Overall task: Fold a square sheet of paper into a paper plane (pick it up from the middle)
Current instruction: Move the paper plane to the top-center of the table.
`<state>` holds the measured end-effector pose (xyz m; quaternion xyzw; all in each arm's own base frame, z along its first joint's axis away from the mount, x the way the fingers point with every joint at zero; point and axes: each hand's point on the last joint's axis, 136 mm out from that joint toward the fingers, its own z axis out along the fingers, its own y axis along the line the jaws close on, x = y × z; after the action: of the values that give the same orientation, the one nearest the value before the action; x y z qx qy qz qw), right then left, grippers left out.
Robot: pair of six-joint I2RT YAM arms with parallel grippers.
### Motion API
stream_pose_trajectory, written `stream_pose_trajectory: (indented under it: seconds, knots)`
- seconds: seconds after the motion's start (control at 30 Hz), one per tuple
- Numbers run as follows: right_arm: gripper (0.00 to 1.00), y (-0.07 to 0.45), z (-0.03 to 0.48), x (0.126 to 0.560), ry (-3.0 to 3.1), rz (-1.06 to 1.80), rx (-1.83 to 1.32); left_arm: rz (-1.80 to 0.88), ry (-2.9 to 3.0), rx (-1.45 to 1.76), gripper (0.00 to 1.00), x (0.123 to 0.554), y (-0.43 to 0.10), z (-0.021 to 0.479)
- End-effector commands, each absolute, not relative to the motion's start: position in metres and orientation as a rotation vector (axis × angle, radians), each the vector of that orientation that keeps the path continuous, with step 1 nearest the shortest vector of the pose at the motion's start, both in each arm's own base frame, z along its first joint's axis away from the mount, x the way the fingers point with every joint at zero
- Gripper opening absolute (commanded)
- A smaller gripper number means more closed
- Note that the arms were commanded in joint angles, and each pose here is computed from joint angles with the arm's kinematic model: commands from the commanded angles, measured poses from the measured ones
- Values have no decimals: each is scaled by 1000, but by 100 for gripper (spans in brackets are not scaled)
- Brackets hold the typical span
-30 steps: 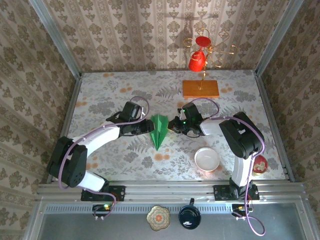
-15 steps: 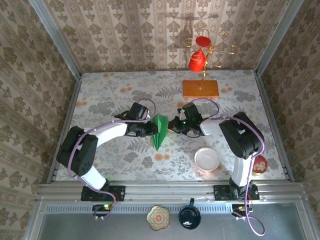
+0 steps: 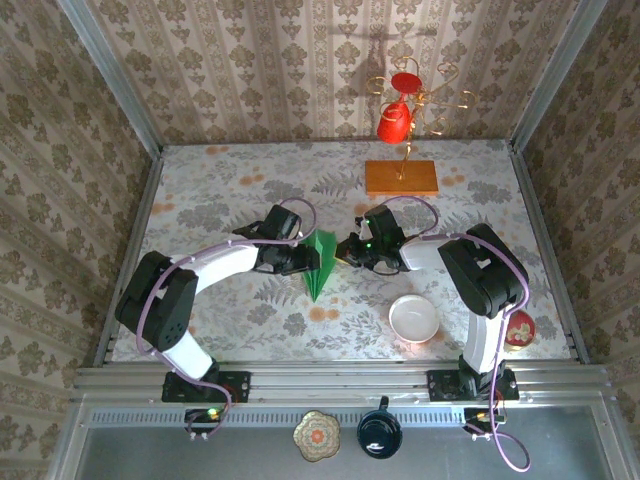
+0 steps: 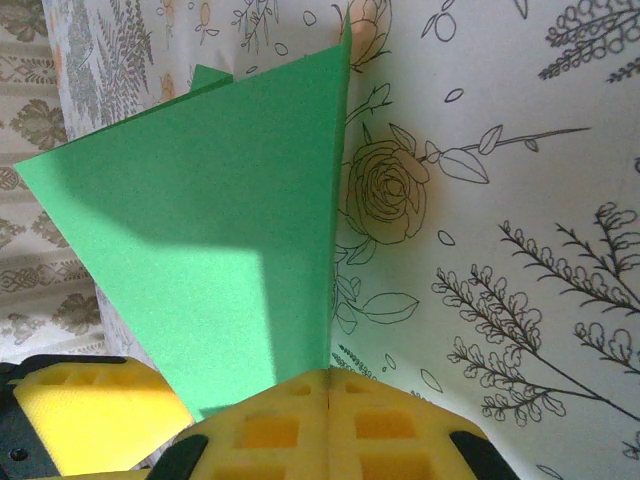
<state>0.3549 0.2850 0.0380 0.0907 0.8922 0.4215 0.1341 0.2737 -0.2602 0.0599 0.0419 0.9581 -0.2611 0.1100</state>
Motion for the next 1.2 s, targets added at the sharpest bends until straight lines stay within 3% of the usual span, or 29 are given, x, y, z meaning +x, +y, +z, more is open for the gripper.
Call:
stream_pose_trajectory:
  seconds: [0.0, 0.63, 1.17]
  knots:
    - [3, 290, 37, 355, 2590, 1240, 243, -749, 2814, 121, 47, 270, -258, 67]
    - [3, 289, 35, 355, 2596, 1231, 249, -770, 2865, 139, 48, 246, -278, 56]
    - [3, 290, 37, 356, 2596, 1234, 249, -640, 2872, 216, 48, 257, -281, 48]
